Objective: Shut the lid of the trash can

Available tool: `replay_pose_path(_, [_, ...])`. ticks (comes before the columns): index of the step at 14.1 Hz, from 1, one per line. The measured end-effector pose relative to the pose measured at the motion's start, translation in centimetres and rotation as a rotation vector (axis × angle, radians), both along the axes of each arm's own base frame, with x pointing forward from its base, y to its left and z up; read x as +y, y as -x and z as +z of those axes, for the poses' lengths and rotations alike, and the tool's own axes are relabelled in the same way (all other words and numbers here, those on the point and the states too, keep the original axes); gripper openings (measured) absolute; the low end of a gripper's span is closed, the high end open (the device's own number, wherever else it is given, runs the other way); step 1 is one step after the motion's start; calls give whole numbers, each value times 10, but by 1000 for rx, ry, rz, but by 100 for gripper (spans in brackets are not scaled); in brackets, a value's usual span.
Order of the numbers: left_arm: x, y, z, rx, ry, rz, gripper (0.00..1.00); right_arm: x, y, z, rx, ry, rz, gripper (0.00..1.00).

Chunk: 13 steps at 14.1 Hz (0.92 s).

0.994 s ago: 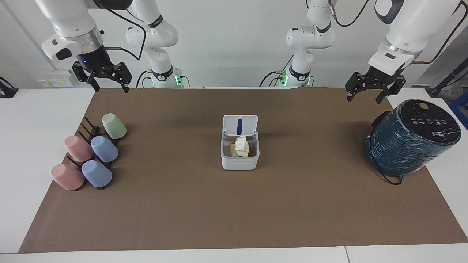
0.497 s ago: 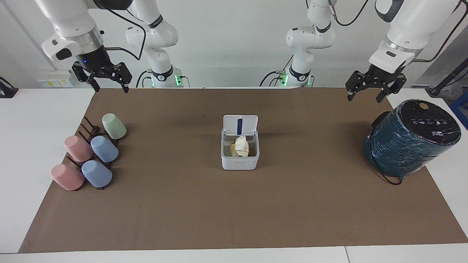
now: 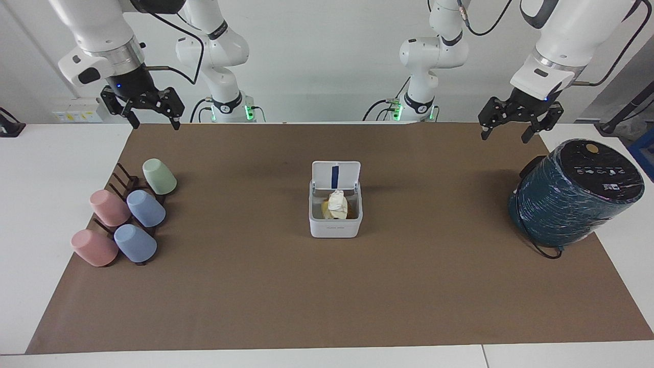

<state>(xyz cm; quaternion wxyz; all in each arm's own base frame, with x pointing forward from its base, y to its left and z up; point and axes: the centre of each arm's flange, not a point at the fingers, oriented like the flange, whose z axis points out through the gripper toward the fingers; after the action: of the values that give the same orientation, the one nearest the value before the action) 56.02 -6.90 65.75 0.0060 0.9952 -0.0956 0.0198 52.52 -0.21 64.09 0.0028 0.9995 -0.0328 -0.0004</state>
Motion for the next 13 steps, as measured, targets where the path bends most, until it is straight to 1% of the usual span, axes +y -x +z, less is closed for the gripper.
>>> replay_pose_path(4, [-26, 6, 4, -3, 21, 31, 100, 0, 0, 0, 0, 0, 0, 100])
replay_pose_path(6, [-60, 13, 1, 2, 37, 61, 100, 0, 0, 0, 0, 0, 0, 100])
replay_pose_path(9, [-114, 30, -15, -3, 74, 135, 100, 0, 0, 0, 0, 0, 0, 100])
replay_pose_path(10, [-127, 36, -21, -1, 92, 158, 91, 0, 0, 0, 0, 0, 0, 100])
replay_pose_path(11, [-139, 43, -28, 1, 106, 185, 90, 0, 0, 0, 0, 0, 0, 100])
replay_pose_path(12, [-151, 48, -34, 1, 115, 209, 85, 0, 0, 0, 0, 0, 0, 100])
replay_pose_path(13, [-163, 52, -39, 0, 123, 231, 70, 0, 0, 0, 0, 0, 0, 100])
